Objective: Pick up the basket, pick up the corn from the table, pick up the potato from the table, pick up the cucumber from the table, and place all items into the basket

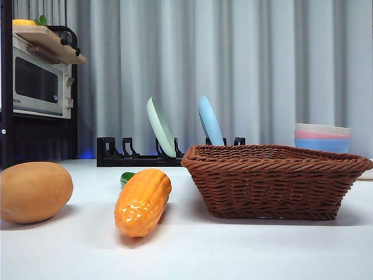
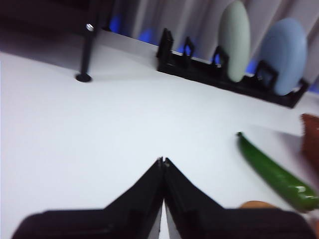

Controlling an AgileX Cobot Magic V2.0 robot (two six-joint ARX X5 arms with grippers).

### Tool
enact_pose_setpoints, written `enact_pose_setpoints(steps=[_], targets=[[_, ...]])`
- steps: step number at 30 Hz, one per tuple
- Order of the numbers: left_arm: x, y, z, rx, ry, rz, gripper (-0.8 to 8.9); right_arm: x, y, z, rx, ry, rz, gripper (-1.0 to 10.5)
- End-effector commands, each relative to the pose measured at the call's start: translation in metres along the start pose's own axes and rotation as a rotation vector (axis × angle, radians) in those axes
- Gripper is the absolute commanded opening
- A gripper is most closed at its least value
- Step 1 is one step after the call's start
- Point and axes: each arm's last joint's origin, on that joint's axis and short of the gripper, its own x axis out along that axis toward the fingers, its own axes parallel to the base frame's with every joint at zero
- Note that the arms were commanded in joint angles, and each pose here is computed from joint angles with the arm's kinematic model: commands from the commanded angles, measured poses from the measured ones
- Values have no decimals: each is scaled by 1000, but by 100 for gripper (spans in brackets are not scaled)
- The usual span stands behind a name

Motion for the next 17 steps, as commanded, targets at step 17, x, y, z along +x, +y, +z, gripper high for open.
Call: enact_pose_setpoints(steps=[17], targets=[[-28, -30, 64, 33, -42, -192, -6, -8, 28, 59, -35, 11, -1, -8]])
